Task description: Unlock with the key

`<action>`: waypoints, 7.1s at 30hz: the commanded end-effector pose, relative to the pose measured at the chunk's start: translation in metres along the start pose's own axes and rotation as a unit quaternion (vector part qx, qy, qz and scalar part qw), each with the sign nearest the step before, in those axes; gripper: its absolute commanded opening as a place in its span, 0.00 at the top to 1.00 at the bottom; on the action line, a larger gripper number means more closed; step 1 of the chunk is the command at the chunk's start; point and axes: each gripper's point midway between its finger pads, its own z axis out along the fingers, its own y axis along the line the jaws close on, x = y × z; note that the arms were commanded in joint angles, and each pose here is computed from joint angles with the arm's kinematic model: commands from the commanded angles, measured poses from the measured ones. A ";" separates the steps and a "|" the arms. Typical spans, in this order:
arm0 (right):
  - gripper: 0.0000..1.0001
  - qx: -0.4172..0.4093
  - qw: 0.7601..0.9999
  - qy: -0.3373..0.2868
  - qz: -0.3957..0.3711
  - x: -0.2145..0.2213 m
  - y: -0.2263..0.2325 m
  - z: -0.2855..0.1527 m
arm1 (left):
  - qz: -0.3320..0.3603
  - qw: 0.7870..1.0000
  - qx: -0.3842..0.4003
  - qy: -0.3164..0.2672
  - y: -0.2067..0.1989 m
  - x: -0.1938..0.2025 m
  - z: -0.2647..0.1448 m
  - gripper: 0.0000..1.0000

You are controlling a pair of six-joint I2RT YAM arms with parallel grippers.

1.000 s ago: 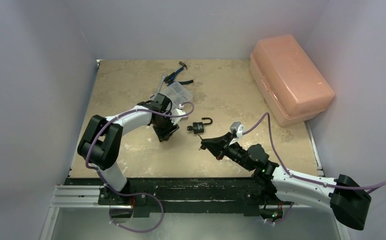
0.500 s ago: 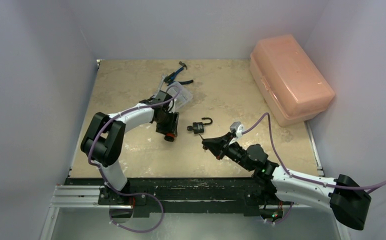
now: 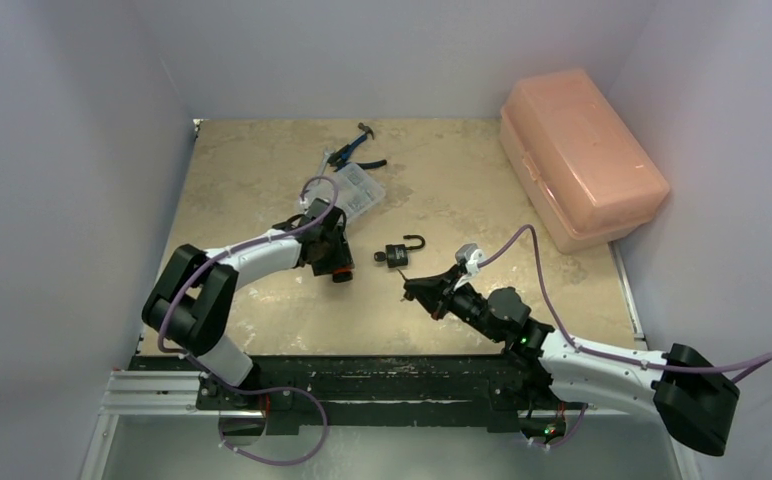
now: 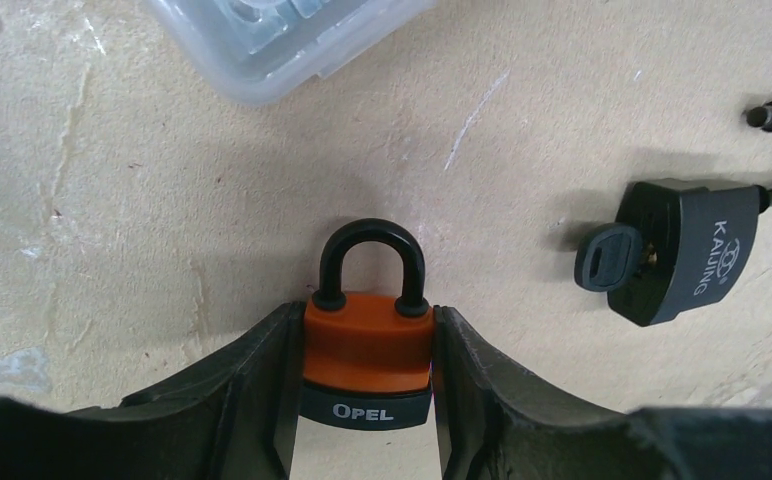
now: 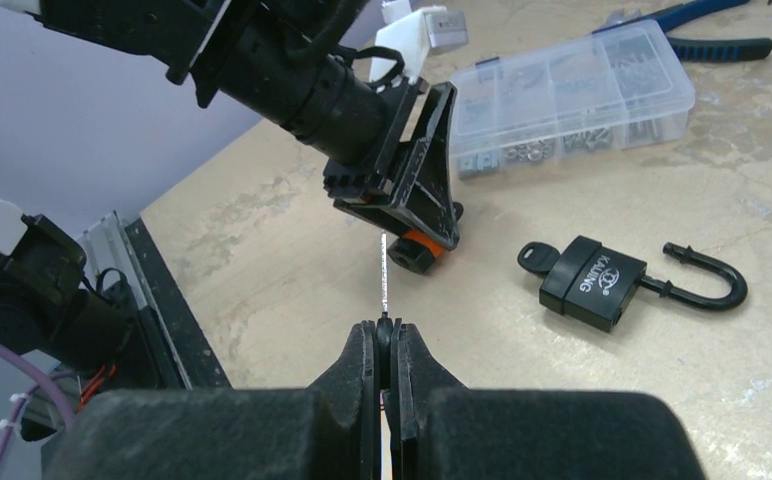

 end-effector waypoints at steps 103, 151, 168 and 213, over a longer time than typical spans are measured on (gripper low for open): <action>0.32 -0.052 0.990 -0.073 -0.110 -0.072 0.011 0.040 | -0.015 0.939 0.278 -0.201 -0.082 -0.018 -0.187 1.00; 0.62 0.024 0.933 -0.058 -0.353 -0.007 0.051 0.099 | -0.081 0.941 0.274 -0.181 -0.082 -0.019 -0.192 1.00; 1.00 0.016 0.936 -0.059 -0.346 -0.008 0.057 0.095 | -0.067 0.939 0.284 -0.182 -0.083 -0.016 -0.192 0.89; 0.32 -0.188 0.859 0.391 -0.272 0.110 0.002 0.133 | 0.199 0.924 0.083 -0.317 0.001 -0.047 -0.222 0.47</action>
